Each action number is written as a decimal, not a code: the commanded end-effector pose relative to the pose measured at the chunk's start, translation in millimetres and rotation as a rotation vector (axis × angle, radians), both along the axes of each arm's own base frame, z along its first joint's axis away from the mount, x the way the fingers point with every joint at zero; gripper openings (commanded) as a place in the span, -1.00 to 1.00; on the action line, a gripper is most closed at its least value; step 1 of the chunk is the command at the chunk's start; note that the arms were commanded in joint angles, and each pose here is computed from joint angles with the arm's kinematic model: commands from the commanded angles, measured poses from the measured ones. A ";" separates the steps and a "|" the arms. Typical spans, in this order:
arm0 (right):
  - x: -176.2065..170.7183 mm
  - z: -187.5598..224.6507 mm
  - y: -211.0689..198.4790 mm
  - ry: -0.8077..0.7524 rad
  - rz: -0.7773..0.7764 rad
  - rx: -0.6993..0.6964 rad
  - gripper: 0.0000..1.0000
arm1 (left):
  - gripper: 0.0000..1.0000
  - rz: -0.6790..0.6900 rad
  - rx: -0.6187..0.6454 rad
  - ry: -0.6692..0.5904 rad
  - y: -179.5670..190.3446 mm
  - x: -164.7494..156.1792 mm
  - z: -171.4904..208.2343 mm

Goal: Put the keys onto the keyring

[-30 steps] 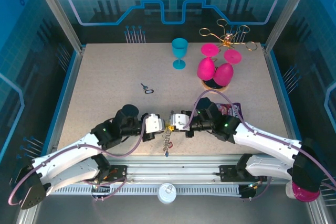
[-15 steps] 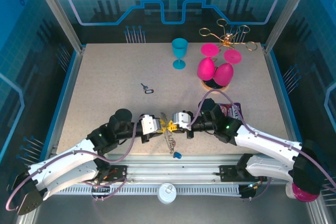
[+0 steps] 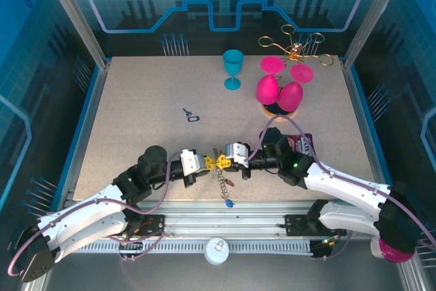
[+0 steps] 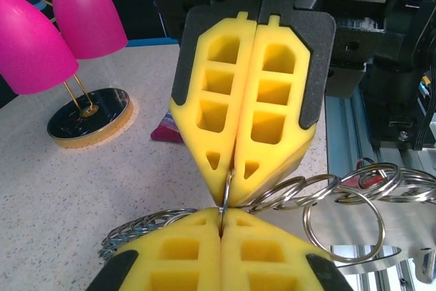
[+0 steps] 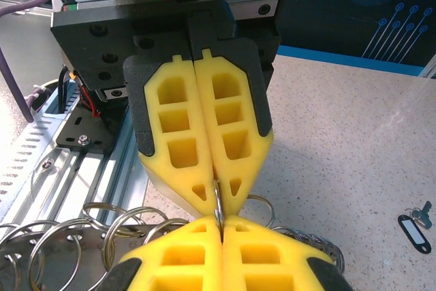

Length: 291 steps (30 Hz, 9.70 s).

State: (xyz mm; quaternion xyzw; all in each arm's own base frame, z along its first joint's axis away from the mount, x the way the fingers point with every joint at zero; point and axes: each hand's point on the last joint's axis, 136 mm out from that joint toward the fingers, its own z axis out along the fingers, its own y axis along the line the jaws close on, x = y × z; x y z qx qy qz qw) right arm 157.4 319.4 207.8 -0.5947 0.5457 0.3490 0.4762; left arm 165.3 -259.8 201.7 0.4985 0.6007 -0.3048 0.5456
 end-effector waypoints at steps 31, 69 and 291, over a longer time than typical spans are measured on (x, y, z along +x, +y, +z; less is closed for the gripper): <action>3.1 -6.9 6.1 -0.156 0.030 -0.181 -0.75 | -1.00 -0.015 0.093 -0.052 -3.2 7.1 9.9; 13.8 2.8 -2.2 -0.072 -0.068 -0.056 -0.38 | -1.00 0.077 0.040 -0.105 7.3 16.3 15.8; 14.2 16.5 31.3 0.220 -0.044 -0.136 -1.00 | -1.00 0.039 0.180 -0.051 32.1 23.3 10.1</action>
